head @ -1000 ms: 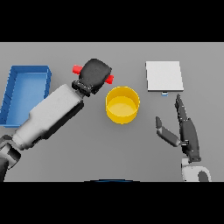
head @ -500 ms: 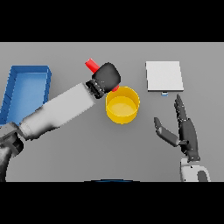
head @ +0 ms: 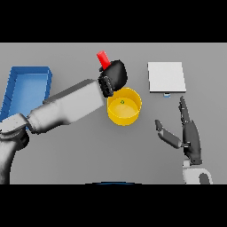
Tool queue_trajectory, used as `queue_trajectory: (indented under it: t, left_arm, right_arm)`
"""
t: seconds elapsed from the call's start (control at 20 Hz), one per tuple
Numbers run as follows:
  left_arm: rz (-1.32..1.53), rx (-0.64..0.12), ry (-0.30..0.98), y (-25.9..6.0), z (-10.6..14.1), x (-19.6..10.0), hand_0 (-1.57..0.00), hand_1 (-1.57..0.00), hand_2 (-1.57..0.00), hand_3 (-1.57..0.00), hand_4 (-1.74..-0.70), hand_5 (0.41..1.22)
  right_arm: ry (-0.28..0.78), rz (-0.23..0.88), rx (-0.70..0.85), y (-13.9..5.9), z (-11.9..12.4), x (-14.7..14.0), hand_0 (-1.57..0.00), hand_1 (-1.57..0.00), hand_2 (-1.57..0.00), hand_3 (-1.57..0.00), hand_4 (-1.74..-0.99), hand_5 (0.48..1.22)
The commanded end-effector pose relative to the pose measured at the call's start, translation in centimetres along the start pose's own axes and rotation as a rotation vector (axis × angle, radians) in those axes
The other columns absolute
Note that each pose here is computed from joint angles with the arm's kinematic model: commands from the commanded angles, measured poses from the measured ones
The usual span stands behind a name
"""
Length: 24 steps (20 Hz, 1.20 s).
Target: Pick up the red beaker and tilt it to pour out 1 green nut into yellow bowl. Pick up the yellow bowl and place it on the metallic measuring scale.
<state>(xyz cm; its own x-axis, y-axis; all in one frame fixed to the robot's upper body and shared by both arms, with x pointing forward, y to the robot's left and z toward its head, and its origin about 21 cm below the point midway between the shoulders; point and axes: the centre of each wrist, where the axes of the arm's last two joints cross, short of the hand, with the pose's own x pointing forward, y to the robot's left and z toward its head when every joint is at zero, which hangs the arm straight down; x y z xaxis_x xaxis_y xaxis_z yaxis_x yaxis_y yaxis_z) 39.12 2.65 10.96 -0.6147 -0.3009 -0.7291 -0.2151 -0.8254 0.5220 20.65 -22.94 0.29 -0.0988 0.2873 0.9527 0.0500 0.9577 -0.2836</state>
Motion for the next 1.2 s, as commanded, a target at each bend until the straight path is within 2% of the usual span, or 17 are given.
queue_trajectory:
  t: [0.0,0.3,0.35,0.5,0.55,0.6,0.65,0.75,0.9,1.0,1.15]
  left_arm:
    - [-0.029,0.004,-0.001,0.1,0.1,-0.4,-1.57,-1.57,-1.57,-1.57,-1.73,1.221]
    - [-0.198,0.004,-0.046,1.0,0.0,-0.5,-1.57,-1.57,-1.57,-1.57,-1.73,1.221]
    - [-0.222,0.010,-0.045,1.5,0.0,-0.5,-1.57,-1.57,-1.57,-1.57,-1.73,1.221]
    - [-0.210,0.014,-0.015,2.8,0.3,-2.8,-1.57,-1.57,-1.57,-1.57,-1.73,1.221]
    - [-0.212,0.032,0.007,3.5,0.7,-4.6,-1.57,-1.57,-1.57,-1.57,-1.73,1.221]
    - [-0.196,0.050,0.039,3.9,1.0,-6.3,-1.57,-1.57,-1.57,-1.49,-1.73,1.221]
    - [-0.182,0.047,0.077,4.4,1.5,-8.0,-1.57,-1.57,-1.40,-1.51,-1.68,1.221]
    - [-0.130,0.079,0.128,5.1,2.6,-11.1,-1.57,-1.57,-1.46,-1.04,-1.70,1.221]
    - [-0.013,0.095,0.273,6.1,4.5,-15.9,-1.57,-1.57,-1.51,-1.30,-1.71,1.221]
    - [0.156,0.103,0.363,5.0,5.4,-18.6,-1.57,-1.57,-1.53,-1.40,-1.72,1.221]
    - [0.527,0.119,0.542,0.8,7.2,-22.2,-1.57,-1.57,-1.55,-1.36,-1.73,1.221]
  right_arm:
    - [-0.005,-0.002,0.002,0.0,-0.1,-0.1,0.00,0.00,0.00,0.00,-1.225,0.583]
    - [-0.018,-0.001,0.007,0.4,0.1,-0.1,0.00,0.00,0.00,0.00,-1.209,0.593]
    - [-0.020,0.020,-0.001,-0.1,0.1,-0.1,0.00,0.00,0.00,0.00,-1.210,0.594]
    - [-0.023,0.011,0.005,0.3,0.1,-0.1,0.00,0.00,0.00,0.00,-1.206,0.592]
    - [-0.027,0.014,0.001,0.3,-0.2,0.0,0.00,0.00,0.00,0.00,-1.209,0.592]
    - [-0.029,0.018,0.004,0.3,-0.2,0.1,0.00,0.00,0.00,0.00,-1.203,0.592]
    - [-0.031,0.020,0.002,0.3,-0.2,0.0,0.00,0.00,0.00,0.00,-1.201,0.592]
    - [-0.034,0.003,0.006,0.1,-0.2,0.1,0.00,0.00,0.00,0.00,-1.186,0.596]
    - [-0.028,-0.034,0.024,0.7,-0.3,0.0,0.00,0.00,0.00,0.00,-1.182,0.593]
    - [-0.034,-0.048,0.020,0.3,-0.7,0.1,0.00,0.00,0.00,0.00,-1.193,0.597]
    - [-0.040,-0.052,0.029,0.3,-0.7,0.2,0.00,0.00,0.00,0.00,-1.209,0.593]
